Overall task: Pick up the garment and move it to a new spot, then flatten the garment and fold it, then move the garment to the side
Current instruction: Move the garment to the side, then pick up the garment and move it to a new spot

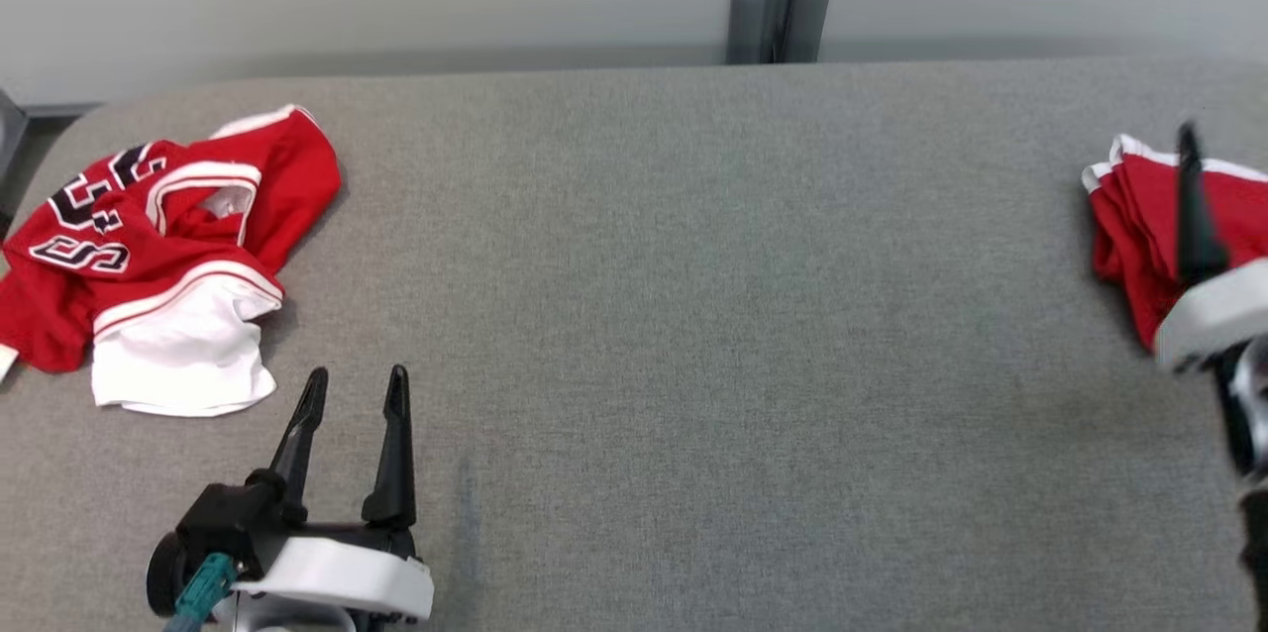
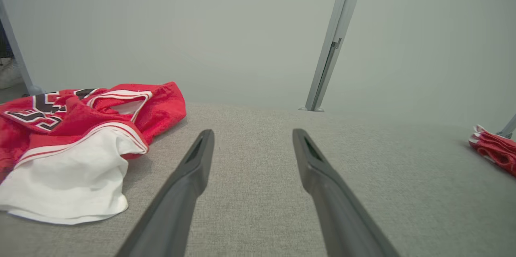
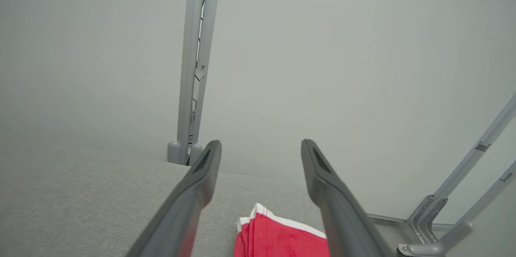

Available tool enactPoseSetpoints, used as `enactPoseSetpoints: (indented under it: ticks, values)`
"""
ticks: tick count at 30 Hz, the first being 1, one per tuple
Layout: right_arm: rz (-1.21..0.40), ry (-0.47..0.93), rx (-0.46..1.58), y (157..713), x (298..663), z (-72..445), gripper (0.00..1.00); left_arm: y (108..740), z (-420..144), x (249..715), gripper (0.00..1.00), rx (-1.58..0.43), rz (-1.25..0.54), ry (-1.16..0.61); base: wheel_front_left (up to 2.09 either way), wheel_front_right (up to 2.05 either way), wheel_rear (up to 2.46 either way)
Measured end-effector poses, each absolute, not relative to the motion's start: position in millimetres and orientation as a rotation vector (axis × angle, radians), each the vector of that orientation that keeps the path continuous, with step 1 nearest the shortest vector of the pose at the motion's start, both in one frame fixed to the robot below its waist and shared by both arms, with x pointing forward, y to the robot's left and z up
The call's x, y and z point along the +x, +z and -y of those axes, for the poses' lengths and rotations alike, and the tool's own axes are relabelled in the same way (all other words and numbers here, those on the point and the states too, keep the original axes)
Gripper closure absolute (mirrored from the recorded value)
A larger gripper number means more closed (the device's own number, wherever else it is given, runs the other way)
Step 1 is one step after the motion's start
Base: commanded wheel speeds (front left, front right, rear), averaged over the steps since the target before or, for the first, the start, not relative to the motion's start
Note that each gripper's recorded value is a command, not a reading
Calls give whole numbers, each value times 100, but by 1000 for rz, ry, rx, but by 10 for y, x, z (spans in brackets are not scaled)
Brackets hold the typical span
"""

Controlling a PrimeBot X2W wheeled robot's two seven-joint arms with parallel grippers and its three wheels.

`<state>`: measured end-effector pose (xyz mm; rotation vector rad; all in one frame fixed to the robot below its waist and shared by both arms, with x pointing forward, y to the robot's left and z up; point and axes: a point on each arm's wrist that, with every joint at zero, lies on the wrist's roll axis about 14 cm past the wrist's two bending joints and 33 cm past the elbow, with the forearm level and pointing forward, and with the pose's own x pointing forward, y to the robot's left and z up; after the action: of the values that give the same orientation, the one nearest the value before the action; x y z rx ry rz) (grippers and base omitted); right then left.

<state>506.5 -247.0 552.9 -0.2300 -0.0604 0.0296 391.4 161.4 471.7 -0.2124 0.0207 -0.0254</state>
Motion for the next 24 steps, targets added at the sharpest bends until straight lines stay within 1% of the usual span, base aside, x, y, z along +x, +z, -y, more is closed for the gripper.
enactPoseSetpoints:
  ticks: [2,5,8,11,16,24]
  values:
    - [77,52,-174,5414,4813,2263,0,4744,-1661,3811,0,-214,-15,-10,0,0,0]
    - [59,67,-65,5184,4411,1992,0,4788,-1694,3665,0,-216,-4,3,0,0,0]
    - [26,68,-48,4995,4051,1911,0,4901,-1706,3600,0,-211,31,0,0,0,0]
    - [5,69,-46,4889,3806,1860,0,4973,-1728,3573,0,-204,54,3,0,0,0]
    - [-16,89,-60,4791,3593,1776,0,4922,-1772,3538,0,-195,39,12,0,0,0]
    - [-23,109,-16,4751,3519,1680,0,4895,-1798,3528,0,-197,30,20,0,0,0]
